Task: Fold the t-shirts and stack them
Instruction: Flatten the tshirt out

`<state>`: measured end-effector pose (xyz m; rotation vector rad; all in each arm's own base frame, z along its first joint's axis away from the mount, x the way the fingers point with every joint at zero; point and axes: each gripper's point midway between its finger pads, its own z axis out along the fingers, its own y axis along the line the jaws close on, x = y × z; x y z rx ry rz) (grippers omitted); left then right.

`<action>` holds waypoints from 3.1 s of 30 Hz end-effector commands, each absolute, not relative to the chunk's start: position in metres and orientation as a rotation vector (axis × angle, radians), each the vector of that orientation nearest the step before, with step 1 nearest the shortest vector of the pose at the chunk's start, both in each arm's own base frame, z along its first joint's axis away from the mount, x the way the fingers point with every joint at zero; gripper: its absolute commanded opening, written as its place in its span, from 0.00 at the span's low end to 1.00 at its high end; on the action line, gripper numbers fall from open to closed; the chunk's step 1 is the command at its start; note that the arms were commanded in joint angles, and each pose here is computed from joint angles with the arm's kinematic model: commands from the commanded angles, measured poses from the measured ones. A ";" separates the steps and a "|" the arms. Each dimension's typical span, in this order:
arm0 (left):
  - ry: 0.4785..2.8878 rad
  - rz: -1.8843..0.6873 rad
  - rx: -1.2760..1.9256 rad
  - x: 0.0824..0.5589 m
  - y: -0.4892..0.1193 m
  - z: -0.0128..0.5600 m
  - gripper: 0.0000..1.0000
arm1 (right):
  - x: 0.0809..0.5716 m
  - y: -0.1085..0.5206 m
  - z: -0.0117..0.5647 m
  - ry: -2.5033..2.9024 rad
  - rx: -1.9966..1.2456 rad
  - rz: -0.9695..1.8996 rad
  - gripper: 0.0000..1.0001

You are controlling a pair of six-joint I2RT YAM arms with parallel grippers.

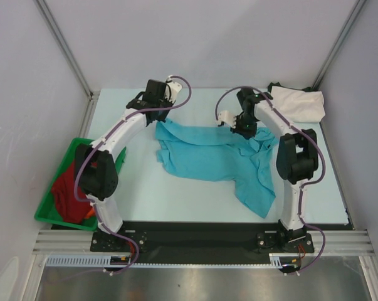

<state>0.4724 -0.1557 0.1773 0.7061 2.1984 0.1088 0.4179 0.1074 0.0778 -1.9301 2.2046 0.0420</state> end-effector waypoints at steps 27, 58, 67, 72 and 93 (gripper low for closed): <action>1.516 0.249 0.702 0.350 -0.106 0.479 0.00 | 0.361 0.012 0.531 1.453 -0.451 -0.257 0.00; 1.478 0.062 0.669 0.277 -0.082 0.493 0.00 | 0.268 0.011 0.618 1.179 -0.386 -0.282 0.00; 1.868 0.008 0.797 0.352 -0.102 0.297 0.00 | 0.405 0.041 0.392 1.595 -0.599 -0.163 0.00; 1.986 -0.061 0.797 0.403 -0.107 0.221 0.00 | 0.454 0.056 0.313 1.690 -0.668 -0.148 0.00; 2.182 -0.026 0.637 0.533 -0.079 0.148 0.00 | 0.649 0.072 0.179 1.910 -0.689 -0.065 0.00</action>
